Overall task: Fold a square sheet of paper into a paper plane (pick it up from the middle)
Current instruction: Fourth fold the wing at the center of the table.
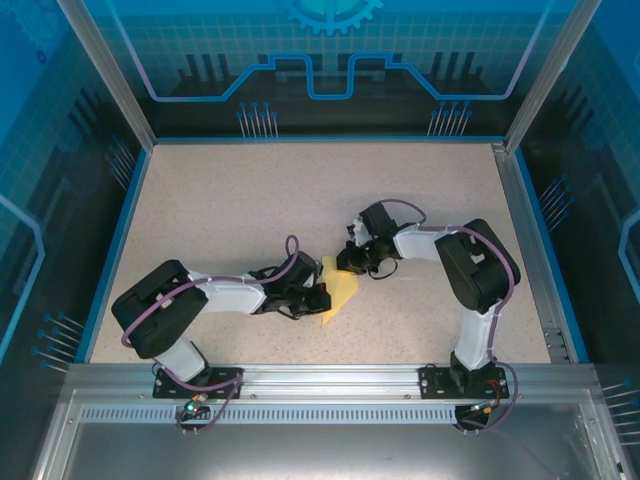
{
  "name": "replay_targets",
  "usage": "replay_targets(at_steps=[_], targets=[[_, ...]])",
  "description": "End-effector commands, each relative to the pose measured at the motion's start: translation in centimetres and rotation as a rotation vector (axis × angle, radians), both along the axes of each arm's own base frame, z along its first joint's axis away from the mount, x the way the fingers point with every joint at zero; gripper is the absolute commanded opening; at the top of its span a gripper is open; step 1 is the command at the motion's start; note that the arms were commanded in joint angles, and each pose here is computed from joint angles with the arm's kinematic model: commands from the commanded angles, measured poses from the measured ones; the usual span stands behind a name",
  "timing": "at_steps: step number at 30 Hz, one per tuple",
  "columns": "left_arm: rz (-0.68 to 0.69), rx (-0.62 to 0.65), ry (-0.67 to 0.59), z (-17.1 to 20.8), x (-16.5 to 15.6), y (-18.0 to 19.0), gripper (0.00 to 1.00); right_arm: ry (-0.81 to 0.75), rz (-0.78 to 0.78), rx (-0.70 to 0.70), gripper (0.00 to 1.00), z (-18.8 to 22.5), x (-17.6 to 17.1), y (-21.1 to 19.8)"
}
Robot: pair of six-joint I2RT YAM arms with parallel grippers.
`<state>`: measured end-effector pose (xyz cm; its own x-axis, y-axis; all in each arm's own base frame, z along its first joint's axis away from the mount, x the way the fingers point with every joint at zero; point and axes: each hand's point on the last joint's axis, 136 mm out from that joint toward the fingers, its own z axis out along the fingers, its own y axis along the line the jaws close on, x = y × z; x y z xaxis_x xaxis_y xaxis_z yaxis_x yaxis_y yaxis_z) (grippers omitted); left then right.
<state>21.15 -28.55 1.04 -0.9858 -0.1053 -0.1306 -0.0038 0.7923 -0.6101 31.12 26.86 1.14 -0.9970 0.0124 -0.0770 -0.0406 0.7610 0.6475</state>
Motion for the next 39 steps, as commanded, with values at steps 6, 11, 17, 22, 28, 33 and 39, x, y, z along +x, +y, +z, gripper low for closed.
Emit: replay_targets(at_steps=[6, 11, 17, 22, 28, 33, 39], targets=[[0.004, 0.257, 0.209, -5.5, -5.3, 6.2, 0.0, -0.06, -0.096, -0.061, 0.11, -1.2, 4.8, -3.8], [0.003, 0.252, 0.208, -5.5, -5.2, 6.1, 0.0, -0.078, -0.097, -0.009, 0.13, 0.1, 5.7, -3.9], [0.002, 0.247, 0.206, -5.3, -5.1, 5.9, 0.0, -0.154, -0.055, 0.042, 0.16, 5.0, 5.1, -2.9], [0.0, 0.241, 0.202, -5.0, -5.0, 5.7, 0.0, -0.161, 0.03, 0.041, 0.15, 6.1, 2.3, -0.4], [0.003, 0.226, 0.192, -4.5, -4.6, 5.4, 0.0, -0.1, 0.063, 0.046, 0.12, 3.6, -0.7, 1.8], [0.0, 0.209, 0.179, -4.0, -4.2, 4.8, 0.0, -0.042, 0.067, 0.02, 0.09, 0.9, -2.0, 2.4], [0.005, 0.164, 0.17, -2.9, -3.6, 3.7, 0.0, 0.017, 0.041, -0.021, 0.07, -2.3, -3.2, 1.4]])
